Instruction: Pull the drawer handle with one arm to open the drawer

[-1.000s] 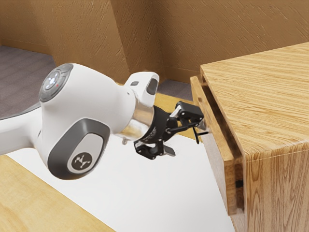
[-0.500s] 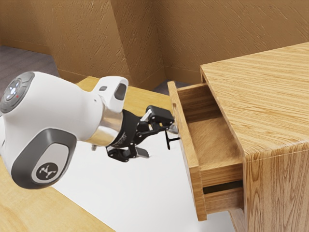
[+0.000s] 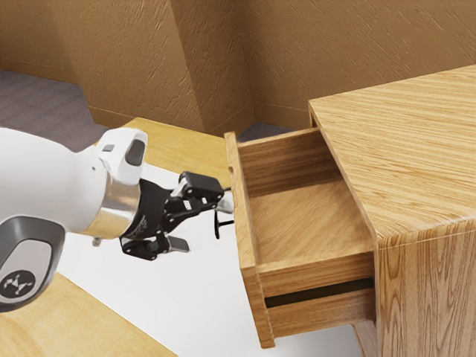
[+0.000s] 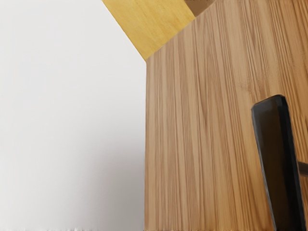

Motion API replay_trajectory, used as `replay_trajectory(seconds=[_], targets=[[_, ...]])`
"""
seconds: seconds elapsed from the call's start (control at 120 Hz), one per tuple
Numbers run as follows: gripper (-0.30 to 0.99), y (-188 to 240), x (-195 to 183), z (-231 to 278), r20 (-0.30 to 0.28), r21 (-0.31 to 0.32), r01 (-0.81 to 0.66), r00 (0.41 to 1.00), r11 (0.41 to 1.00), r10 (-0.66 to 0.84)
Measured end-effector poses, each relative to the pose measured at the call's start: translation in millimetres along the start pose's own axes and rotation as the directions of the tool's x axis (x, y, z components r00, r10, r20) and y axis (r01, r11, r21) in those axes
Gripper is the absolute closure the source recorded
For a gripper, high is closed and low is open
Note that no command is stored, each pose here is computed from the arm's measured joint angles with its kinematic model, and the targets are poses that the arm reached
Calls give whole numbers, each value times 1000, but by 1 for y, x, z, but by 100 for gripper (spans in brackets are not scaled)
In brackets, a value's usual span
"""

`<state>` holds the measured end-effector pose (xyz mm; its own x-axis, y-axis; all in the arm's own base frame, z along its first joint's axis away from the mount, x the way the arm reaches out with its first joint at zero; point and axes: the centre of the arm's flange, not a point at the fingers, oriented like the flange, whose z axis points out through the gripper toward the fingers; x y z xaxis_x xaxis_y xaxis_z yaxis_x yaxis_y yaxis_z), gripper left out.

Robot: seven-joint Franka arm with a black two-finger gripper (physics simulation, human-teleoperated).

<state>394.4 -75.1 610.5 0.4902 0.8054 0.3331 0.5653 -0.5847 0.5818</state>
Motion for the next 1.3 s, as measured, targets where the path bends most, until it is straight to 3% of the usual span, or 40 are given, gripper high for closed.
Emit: replay_trajectory(seconds=[0.533, 0.608, 0.7, 0.783, 0.842, 0.908, 0.95, 1.033, 1.117, 1.2, 1.3], targets=[[0, -35, -6, -51, -29, 25, 19, 999, 999, -19], [0, -16, 1, -93, -82, -41, -8, 997, 999, 4], [0, 36, 2, -216, -205, -226, -114, 976, 967, 67], [0, 68, -45, -281, -213, -289, -257, 956, 922, 200], [0, 87, -93, -281, -195, -243, -357, 929, 902, 315], [0, 104, -121, -242, -129, -144, -413, 909, 899, 397], [0, 106, -125, -231, -94, -103, -423, 905, 900, 415], [0, 107, -122, -288, -74, -72, -420, 907, 904, 416], [0, 85, -111, -300, 0, 61, -397, 917, 916, 398], [0, 68, -120, -295, 71, 196, -410, 912, 891, 404], [0, 56, -141, -296, 117, 300, -441, 897, 846, 426]])
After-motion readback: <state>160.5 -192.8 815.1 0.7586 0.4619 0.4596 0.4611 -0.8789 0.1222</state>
